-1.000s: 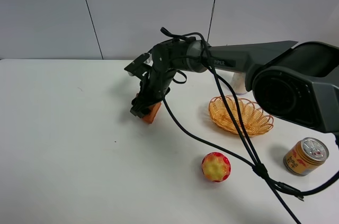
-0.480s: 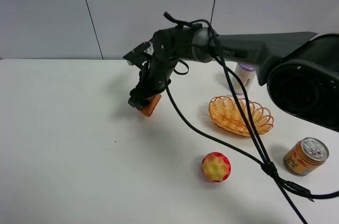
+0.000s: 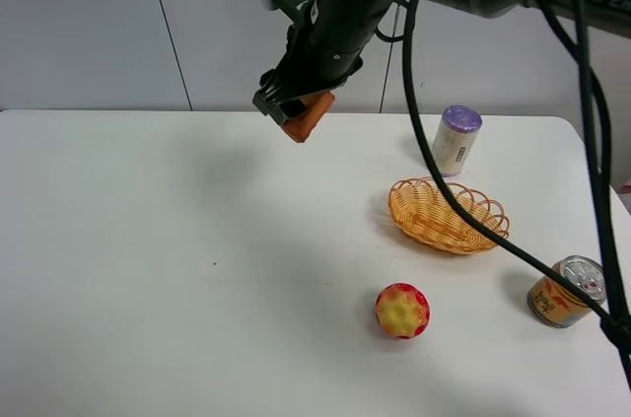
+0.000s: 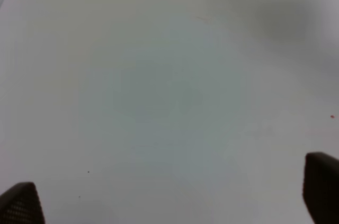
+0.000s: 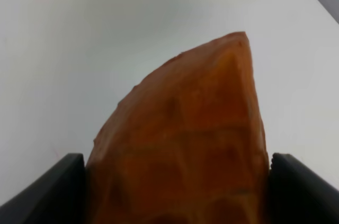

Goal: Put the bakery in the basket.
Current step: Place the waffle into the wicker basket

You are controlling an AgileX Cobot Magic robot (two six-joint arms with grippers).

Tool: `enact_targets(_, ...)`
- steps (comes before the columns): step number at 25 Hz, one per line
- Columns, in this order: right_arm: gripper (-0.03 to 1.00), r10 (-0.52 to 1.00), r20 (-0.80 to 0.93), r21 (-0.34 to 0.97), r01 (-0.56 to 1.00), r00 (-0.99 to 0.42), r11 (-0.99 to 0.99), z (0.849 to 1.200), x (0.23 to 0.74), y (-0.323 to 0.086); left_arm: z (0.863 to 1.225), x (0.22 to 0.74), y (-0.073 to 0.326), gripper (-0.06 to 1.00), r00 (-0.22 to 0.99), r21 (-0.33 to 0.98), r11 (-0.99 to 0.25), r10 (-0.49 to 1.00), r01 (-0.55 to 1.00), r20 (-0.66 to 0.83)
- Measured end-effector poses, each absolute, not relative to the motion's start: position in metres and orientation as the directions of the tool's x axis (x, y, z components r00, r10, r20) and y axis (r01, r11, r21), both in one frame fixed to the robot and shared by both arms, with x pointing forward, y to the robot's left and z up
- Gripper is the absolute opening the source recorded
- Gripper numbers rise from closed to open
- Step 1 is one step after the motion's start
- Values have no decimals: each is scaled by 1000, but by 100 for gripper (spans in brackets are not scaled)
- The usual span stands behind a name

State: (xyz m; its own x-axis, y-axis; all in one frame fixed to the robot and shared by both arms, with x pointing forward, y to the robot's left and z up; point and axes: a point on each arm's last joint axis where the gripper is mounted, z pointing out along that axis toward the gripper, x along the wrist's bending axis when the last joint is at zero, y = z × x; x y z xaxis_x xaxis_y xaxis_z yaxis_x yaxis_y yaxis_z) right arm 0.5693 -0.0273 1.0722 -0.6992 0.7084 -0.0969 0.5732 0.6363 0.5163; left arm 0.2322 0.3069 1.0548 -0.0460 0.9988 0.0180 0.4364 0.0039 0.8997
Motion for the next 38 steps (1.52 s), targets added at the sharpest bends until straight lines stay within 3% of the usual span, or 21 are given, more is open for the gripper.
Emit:
enact_targets(16,68,881,-89,401,793,-464,458,978,505,-201,1055,232,307,99,-46,900,4,999,436,18)
enact_targets(22,68,894,-111,484,763,-434,430,968,520,-215,1055,232,307,99,-46,900,4,999,436,18)
enact_targets(34,68,889,-105,466,767,-446,440,940,532,-212,1055,232,307,99,-47,900,3,999,436,19)
enact_targets(38,92,908,-78,478,784,-411,396,940,532,-211,1055,232,307,99,-47,900,3,999,436,20)
